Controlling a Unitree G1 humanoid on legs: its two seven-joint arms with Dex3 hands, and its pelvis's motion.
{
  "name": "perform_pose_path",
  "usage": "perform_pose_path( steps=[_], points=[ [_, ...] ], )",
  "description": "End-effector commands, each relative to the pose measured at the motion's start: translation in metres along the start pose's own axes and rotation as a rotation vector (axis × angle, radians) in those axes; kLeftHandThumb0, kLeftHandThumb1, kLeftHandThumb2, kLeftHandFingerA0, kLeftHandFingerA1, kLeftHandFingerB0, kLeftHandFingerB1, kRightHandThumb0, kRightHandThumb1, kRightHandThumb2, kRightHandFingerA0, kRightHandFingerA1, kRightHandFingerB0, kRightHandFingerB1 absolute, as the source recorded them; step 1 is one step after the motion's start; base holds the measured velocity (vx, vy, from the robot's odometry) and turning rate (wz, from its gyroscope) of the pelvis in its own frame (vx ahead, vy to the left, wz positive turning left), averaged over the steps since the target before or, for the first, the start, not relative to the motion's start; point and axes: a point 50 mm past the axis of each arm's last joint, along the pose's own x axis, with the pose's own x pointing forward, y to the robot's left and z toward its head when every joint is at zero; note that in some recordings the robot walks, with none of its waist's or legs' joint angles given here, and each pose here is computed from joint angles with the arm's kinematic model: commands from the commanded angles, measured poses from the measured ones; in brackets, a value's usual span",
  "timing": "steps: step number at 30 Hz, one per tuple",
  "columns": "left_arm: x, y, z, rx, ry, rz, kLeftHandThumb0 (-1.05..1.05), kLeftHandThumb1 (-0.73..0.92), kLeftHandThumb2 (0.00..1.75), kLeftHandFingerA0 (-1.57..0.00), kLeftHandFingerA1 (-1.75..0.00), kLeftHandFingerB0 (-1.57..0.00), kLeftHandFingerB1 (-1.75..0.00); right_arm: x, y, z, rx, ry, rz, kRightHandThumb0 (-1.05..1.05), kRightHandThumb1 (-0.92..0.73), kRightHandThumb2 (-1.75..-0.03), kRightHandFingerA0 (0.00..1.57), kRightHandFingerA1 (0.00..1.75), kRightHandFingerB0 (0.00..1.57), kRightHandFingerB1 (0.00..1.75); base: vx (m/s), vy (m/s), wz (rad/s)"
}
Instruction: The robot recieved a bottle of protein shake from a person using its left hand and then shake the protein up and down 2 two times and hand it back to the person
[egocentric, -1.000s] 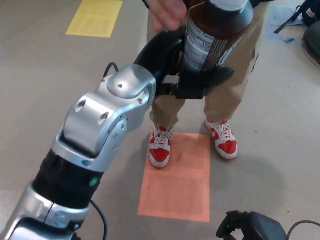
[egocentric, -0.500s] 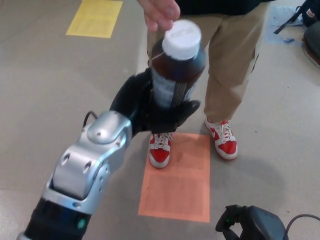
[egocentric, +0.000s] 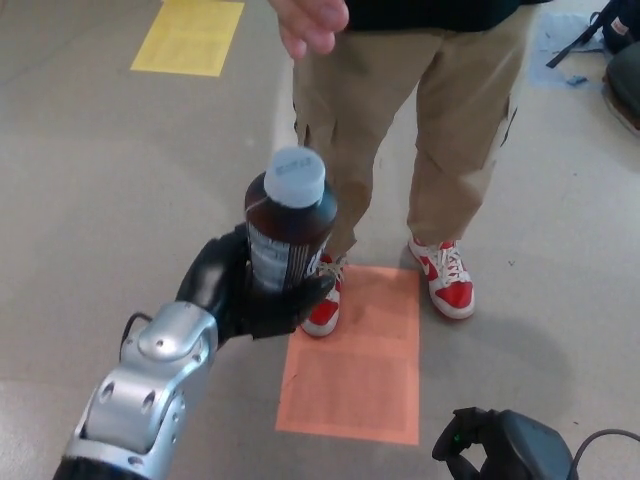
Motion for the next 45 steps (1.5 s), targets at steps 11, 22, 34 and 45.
perform_pose_path(
  steps=[11,22,34,45],
  points=[
    [-0.008,0.022,0.148,-0.064,-0.434,0.042,-0.23,0.84,0.64,-1.03,-0.82,-0.68,-0.87,0.007,-0.007,0.003,-0.017,0.002,-0.014,-0.47,-0.54,-1.07,1.04,0.91,0.97,0.80,0.00,0.000,0.00],
    [0.002,0.000,0.068,-0.004,-0.158,-0.052,-0.25,0.83,0.64,-1.08,-0.76,-0.67,-0.97,0.003,-0.006,-0.002,-0.006,0.012,-0.021,-0.48,-0.58,-1.04,0.94,0.88,0.94,0.79,0.00,0.000,0.00],
    [-0.003,-0.017,-0.010,0.013,0.070,-0.073,-0.24,0.78,0.64,-1.12,-0.74,-0.73,-0.85,0.003,-0.004,0.001,-0.012,0.004,-0.015,-0.47,-0.54,-1.02,1.01,0.94,0.96,0.81,0.00,0.000,0.00],
    [-0.011,-0.003,0.146,-0.110,-0.351,-0.068,-0.25,0.81,0.63,-1.05,-0.78,-0.76,-0.78,0.006,-0.008,-0.002,-0.004,0.013,-0.011,-0.48,-0.50,-1.19,1.01,0.93,0.97,0.82,0.00,0.000,0.02]
  ],
)
